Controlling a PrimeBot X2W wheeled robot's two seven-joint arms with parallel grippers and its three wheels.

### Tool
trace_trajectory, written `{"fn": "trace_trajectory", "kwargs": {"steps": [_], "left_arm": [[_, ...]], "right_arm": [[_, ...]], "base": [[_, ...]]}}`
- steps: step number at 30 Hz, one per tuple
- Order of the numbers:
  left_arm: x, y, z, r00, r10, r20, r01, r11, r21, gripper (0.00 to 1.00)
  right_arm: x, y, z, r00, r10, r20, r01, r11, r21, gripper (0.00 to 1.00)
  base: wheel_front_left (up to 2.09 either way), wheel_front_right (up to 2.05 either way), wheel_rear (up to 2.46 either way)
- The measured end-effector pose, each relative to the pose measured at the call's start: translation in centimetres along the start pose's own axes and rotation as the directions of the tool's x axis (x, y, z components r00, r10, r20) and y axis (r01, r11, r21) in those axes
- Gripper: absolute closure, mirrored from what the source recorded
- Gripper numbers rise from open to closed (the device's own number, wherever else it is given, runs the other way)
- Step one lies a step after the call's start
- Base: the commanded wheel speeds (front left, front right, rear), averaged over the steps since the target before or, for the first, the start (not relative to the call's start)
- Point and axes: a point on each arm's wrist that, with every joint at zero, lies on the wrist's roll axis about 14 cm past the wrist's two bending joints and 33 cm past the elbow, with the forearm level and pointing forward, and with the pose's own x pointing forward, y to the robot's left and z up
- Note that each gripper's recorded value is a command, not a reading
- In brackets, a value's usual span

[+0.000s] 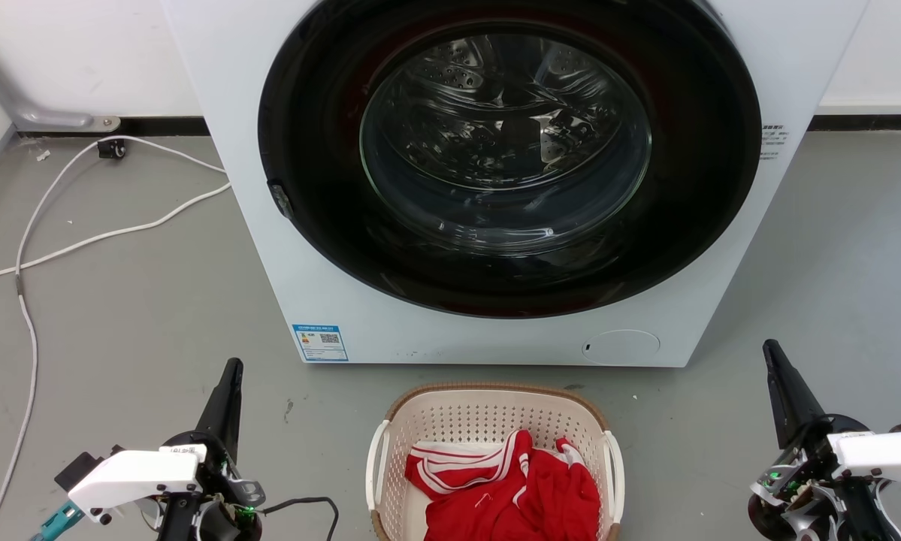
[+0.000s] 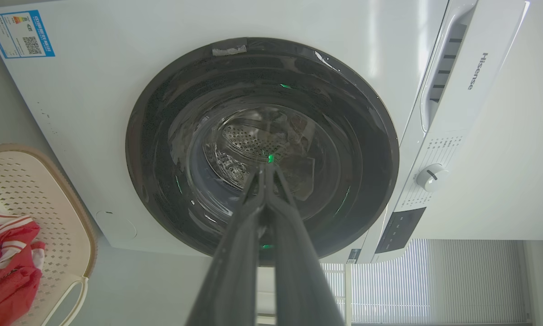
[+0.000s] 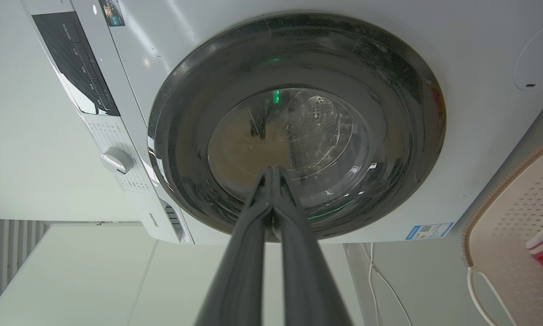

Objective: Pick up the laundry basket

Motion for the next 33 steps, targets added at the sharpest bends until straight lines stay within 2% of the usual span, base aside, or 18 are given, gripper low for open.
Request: {"fn": "trace_trajectory", "kwargs": {"steps": [33], "left_arm": [[0.00,0.00,0.01,1.000,0.000,0.000,0.000,1.000,0.002,1.00]], "right_arm": [[0.02,0.03,0.00,1.000,0.001,0.000,-0.001,1.000,0.001,1.00]], "base": [[0.00,0.00,0.00]]}}
